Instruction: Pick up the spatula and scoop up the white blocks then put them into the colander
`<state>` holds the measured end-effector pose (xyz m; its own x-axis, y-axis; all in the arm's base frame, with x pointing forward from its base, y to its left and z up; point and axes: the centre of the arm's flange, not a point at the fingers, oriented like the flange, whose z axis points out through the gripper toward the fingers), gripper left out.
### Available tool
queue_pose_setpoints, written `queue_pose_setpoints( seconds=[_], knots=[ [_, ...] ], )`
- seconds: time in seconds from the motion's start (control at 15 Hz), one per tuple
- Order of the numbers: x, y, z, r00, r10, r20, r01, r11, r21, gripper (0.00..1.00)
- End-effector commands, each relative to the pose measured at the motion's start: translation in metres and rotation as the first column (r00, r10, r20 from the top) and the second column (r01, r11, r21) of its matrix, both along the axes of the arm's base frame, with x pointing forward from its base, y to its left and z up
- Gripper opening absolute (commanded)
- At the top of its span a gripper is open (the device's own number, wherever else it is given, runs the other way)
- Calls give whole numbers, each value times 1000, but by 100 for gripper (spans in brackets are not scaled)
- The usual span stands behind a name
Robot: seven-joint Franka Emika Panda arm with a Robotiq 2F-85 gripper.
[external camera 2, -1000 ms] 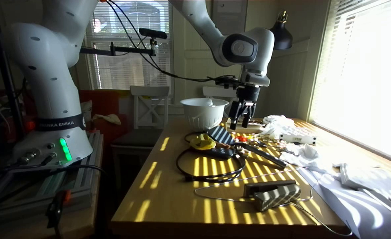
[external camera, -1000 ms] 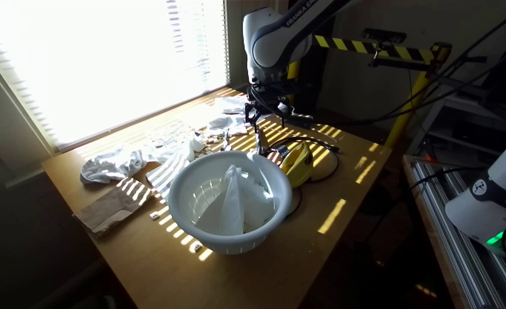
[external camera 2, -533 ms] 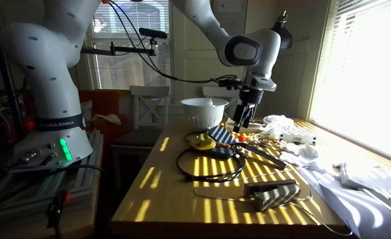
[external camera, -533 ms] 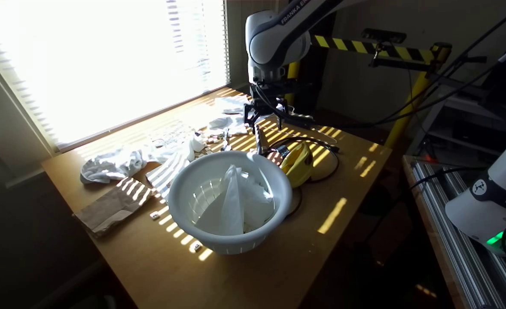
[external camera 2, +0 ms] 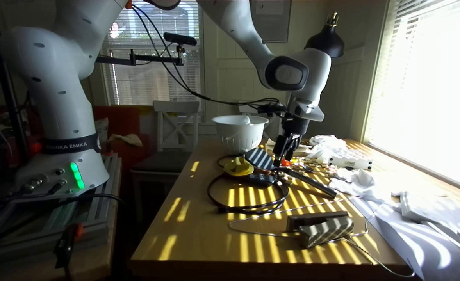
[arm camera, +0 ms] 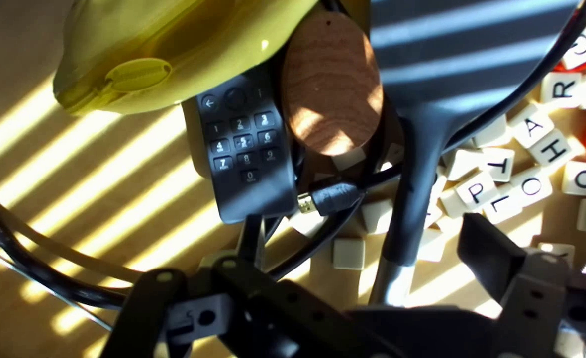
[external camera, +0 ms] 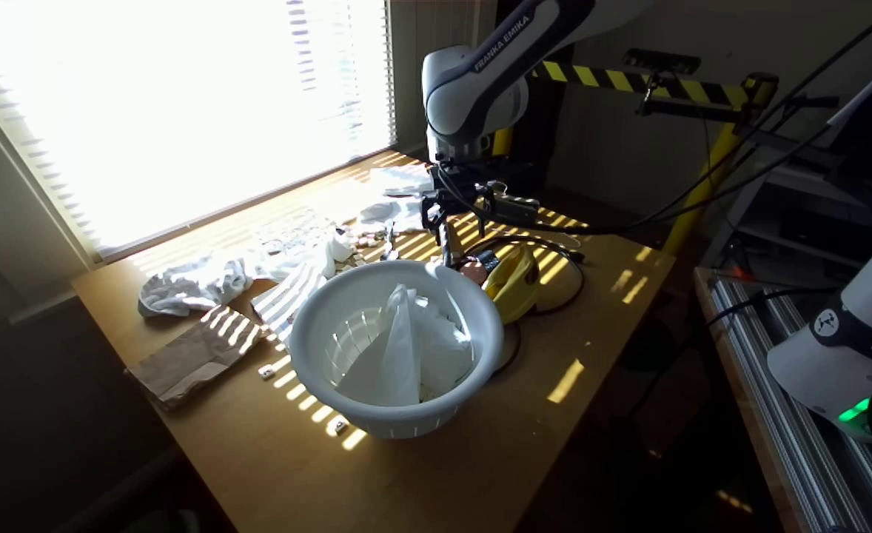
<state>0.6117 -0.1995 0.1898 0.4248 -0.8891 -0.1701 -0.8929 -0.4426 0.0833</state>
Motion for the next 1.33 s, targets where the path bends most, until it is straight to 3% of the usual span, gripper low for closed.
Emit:
queue_pose_setpoints(
  seconds=[0.0,0.4,0.8,0.93,1.0,1.27],
  knots=[
    [23,-10,-22,999,-30,13,30,1000,-10,100],
    [47,-5,-29,999,-27,43,28,999,-29,100],
    [43,2,-46,999,-41,15,41,998,-44,97],
    [39,-1,-45,995,-91,43,94,993,-68,80],
    [38,-3,-41,991,-116,65,120,990,-73,67],
    [40,-4,-30,978,-163,127,176,979,-103,38]
  ],
)
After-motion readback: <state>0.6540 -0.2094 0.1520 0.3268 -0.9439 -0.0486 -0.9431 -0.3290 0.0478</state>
